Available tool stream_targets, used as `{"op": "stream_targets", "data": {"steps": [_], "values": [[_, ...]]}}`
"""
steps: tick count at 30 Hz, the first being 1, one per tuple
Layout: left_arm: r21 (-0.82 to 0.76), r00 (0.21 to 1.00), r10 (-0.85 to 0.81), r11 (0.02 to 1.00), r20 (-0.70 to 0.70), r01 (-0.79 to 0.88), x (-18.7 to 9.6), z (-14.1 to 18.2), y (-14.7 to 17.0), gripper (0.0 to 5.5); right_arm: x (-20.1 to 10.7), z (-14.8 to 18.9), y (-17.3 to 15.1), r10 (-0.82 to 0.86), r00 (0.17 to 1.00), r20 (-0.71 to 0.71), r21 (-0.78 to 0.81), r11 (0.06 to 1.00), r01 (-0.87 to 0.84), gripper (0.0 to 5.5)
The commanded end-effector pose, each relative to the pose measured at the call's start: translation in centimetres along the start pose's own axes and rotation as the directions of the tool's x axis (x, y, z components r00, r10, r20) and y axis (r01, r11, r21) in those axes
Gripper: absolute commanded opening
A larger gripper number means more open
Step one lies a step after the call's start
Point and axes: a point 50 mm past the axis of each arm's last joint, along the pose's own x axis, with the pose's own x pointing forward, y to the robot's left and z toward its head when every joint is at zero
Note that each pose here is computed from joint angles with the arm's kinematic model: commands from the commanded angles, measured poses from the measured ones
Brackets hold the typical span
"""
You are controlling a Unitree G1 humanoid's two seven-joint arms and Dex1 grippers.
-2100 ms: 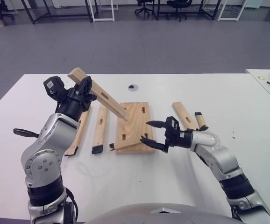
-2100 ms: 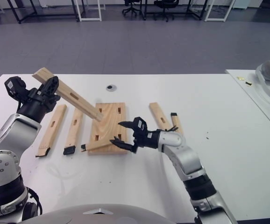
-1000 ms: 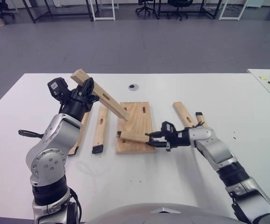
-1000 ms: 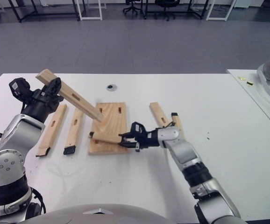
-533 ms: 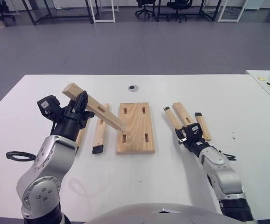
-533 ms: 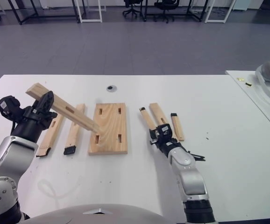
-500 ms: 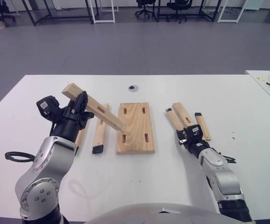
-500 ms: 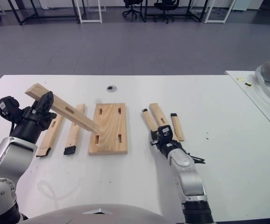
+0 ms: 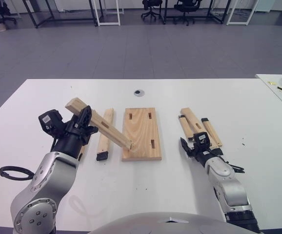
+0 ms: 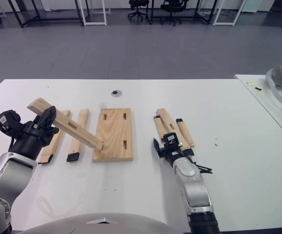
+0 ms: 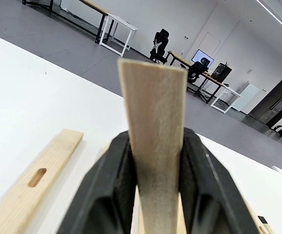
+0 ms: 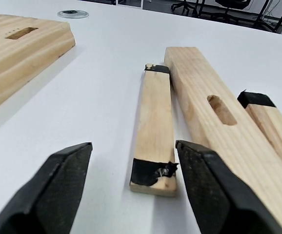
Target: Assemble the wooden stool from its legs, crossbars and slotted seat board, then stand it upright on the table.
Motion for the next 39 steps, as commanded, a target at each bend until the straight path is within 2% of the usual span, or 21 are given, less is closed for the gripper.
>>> {"op": "stream_targets", "data": {"steps": [1,6,13,23,33,39], "values": [[-0.001,0.998,0.053,0.999,0.015,-0.053,-0.1,-0.4,0.3,1.01,0.5,0.8,0.0,-0.003,1.0,0.03,-0.026,1.0,0.003,3.2],[-0.022,0.989,0.144,0.989,0.016,-0.144,0.3,-1.5,0.9,1.01,1.1,1.2,0.1,0.003,0.999,0.037,-0.042,0.999,-0.002,3.2],[0.087,0.98,0.191,0.977,0.053,-0.195,0.0,-1.9,0.1,1.01,1.8,2.2,0.3,0.015,0.999,0.05,-0.076,0.997,-0.011,3.2],[0.217,0.98,0.12,0.964,0.157,-0.153,-0.4,-2.1,-3.1,1.01,2.7,3.6,0.6,0.07,0.996,0.063,-0.121,0.991,-0.062,3.2],[0.404,0.996,0.046,0.912,0.071,-0.071,-0.3,-3.5,-2.7,1.01,2.8,3.3,0.9,0.068,0.996,0.059,-0.116,0.991,-0.061,3.2],[0.39,0.997,0.073,0.919,-0.025,-0.058,-0.5,-4.4,-2.7,1.01,2.8,3.2,1.0,0.058,0.997,0.057,-0.116,0.992,-0.051,3.2]]}}
